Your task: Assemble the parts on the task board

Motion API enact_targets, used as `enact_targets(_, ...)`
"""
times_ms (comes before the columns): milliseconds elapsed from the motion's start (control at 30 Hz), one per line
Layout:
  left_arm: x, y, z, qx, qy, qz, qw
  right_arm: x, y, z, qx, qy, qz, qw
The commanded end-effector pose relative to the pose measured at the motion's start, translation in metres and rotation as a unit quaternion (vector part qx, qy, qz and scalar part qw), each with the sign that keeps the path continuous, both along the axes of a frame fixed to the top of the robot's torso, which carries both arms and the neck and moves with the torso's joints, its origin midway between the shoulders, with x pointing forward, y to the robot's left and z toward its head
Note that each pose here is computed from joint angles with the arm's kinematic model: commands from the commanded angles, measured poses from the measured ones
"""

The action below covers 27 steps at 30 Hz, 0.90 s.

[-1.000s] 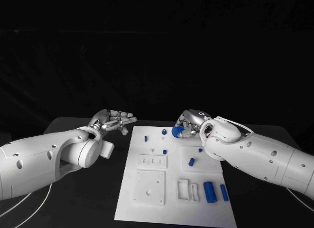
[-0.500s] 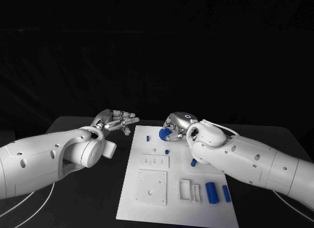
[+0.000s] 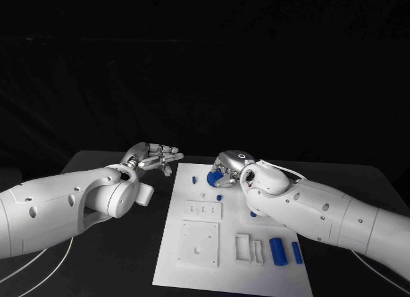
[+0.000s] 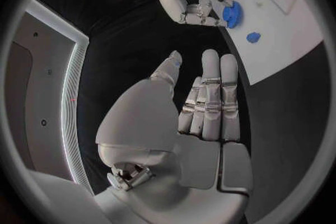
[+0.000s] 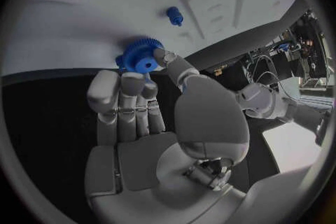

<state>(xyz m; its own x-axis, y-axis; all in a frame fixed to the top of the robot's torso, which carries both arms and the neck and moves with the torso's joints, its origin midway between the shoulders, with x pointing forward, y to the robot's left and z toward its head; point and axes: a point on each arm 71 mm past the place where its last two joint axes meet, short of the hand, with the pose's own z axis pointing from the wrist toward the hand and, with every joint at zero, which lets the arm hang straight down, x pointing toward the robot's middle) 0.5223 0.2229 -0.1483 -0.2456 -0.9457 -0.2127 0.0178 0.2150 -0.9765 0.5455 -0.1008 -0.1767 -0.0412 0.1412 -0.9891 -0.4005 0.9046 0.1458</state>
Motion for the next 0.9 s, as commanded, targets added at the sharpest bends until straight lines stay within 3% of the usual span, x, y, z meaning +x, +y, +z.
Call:
enact_targets(33, 0.0000, -0.003, 0.0012, -0.001, -0.002, -0.010, 1.000, 0.000, 0.002, -0.003, -0.011, -0.003, 0.005, 1.000)
enact_targets(333, 0.0004, -0.005, 0.0011, -0.001, -0.002, -0.012, 1.000, 0.000, 0.007, -0.012, -0.015, 0.005, 0.010, 1.000)
enact_targets(900, 0.0005, -0.005, 0.0010, -0.001, -0.001, -0.011, 1.000, 0.003, 0.001, -0.018, -0.009, 0.028, -0.001, 1.000)
